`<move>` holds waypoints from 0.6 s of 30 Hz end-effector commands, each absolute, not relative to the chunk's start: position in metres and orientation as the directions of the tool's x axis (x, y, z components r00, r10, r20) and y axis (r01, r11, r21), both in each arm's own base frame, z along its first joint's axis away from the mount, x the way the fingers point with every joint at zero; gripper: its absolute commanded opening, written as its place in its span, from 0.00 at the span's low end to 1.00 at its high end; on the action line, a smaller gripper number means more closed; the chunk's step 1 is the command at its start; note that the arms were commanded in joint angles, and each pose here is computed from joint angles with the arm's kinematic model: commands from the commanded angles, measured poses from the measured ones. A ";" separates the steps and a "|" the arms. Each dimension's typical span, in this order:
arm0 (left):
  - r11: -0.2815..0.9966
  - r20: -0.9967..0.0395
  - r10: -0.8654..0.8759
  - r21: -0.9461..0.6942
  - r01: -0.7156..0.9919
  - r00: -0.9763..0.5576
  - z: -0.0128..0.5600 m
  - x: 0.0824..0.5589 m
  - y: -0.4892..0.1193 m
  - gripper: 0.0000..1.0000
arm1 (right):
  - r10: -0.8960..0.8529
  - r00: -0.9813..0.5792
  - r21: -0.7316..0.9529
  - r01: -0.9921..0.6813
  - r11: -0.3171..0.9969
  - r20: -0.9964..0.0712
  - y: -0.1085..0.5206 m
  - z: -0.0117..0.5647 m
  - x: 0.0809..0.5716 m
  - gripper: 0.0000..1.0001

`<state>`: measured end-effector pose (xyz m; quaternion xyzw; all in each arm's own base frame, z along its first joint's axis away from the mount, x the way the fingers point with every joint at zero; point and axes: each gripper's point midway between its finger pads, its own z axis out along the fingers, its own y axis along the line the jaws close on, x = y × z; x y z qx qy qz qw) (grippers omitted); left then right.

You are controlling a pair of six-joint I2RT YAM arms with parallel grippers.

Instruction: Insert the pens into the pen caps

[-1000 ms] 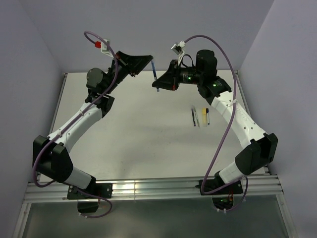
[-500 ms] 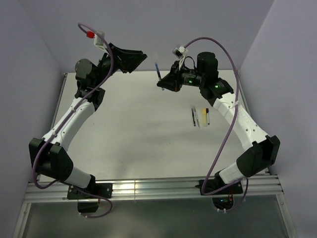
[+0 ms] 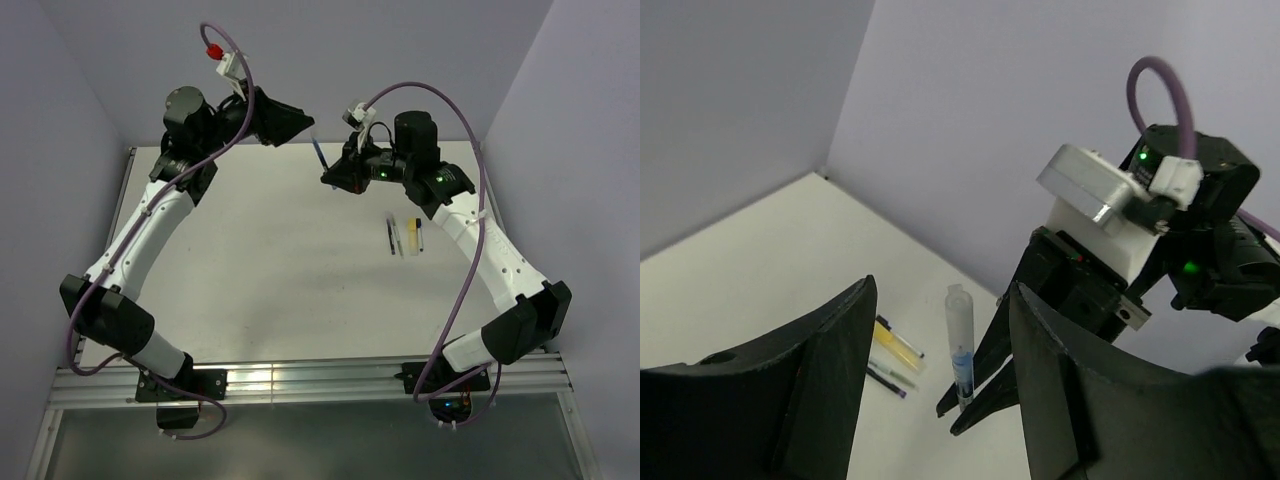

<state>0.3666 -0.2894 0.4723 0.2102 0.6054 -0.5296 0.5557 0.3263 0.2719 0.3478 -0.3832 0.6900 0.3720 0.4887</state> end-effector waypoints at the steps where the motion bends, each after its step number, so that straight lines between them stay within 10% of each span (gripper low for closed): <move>1: 0.322 -0.903 -0.298 -0.401 0.858 -0.310 0.471 0.358 -0.298 0.60 | -0.163 -0.160 0.078 -0.905 0.418 -0.973 0.272 0.367 0.316 0.00; 11: 0.293 -0.903 -0.275 -0.406 0.866 -0.331 0.465 0.351 -0.309 0.47 | -0.174 -0.166 0.084 -0.912 0.402 -0.971 0.277 0.365 0.311 0.00; 16: 0.263 -0.889 -0.299 -0.426 0.866 -0.347 0.467 0.346 -0.310 0.02 | -0.169 -0.173 0.093 -0.912 0.400 -0.970 0.277 0.365 0.310 0.00; 18: 0.246 -0.871 -0.338 -0.447 0.860 -0.357 0.470 0.346 -0.308 0.00 | -0.161 -0.182 0.105 -0.913 0.394 -0.970 0.278 0.367 0.308 0.00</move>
